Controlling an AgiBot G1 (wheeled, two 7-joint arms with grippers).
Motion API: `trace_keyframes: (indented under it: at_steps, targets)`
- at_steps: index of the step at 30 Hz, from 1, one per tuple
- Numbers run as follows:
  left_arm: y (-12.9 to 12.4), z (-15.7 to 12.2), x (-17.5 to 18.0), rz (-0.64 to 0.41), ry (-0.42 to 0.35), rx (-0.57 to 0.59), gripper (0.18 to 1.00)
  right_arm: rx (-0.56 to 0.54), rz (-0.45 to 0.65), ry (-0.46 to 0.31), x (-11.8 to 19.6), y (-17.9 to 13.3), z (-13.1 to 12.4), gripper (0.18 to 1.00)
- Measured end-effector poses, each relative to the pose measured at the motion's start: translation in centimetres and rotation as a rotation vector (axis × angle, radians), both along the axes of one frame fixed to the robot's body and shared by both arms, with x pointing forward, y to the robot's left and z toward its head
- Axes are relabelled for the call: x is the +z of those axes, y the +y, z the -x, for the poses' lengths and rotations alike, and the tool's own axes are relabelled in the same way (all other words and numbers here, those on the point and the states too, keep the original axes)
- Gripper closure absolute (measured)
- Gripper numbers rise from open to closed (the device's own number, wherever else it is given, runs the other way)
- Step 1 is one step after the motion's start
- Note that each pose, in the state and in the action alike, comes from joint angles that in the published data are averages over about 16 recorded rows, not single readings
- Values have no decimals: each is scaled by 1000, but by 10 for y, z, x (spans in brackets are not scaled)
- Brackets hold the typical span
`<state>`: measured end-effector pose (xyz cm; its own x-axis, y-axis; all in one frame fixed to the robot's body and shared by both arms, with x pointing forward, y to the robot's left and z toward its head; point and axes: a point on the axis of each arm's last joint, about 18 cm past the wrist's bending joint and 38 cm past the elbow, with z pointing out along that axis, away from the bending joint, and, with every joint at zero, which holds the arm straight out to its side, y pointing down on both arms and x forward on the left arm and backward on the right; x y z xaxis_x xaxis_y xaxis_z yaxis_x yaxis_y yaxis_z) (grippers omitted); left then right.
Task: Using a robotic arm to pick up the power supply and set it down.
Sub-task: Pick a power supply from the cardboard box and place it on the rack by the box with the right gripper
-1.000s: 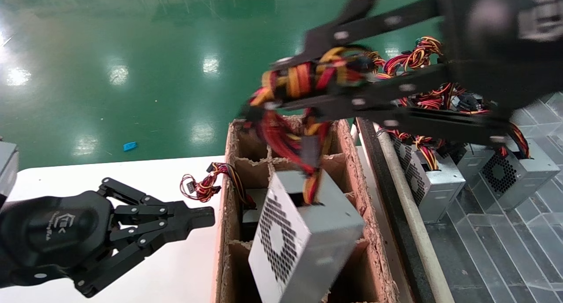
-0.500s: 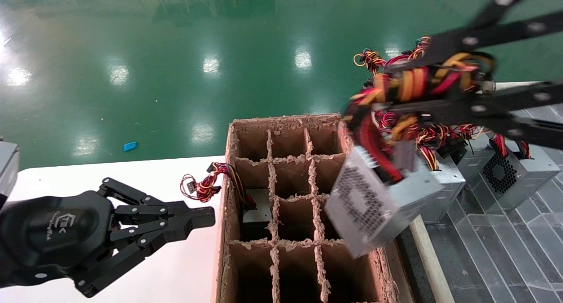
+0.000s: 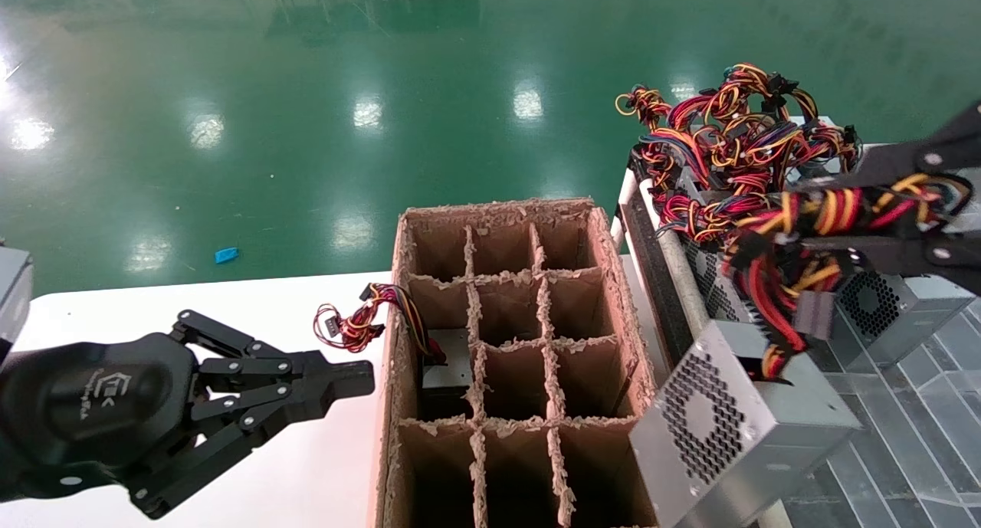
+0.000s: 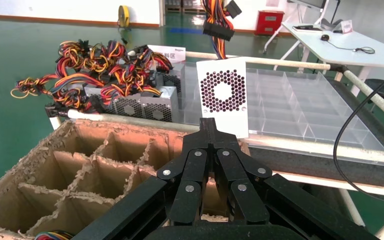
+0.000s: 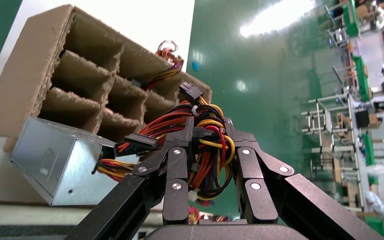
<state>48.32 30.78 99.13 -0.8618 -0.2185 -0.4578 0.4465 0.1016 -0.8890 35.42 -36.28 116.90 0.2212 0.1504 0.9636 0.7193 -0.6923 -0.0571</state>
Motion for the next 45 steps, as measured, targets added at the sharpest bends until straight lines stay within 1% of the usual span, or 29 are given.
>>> trace_keyframes:
  at_steps: [13,34,40,45]
  targets:
    - [0,0,0,0,0,0,993,-122,-18,-10,-19,-39,-2,887]
    - [0,0,0,0,0,0,993,-324,74,-51,-38,-86,-17,887]
    - [0,0,0,0,0,0,993,-363,93,-52,-42,-95,-20,887]
    - [0,0,0,0,0,0,993,-368,105,-44,-43,-95,-23,887]
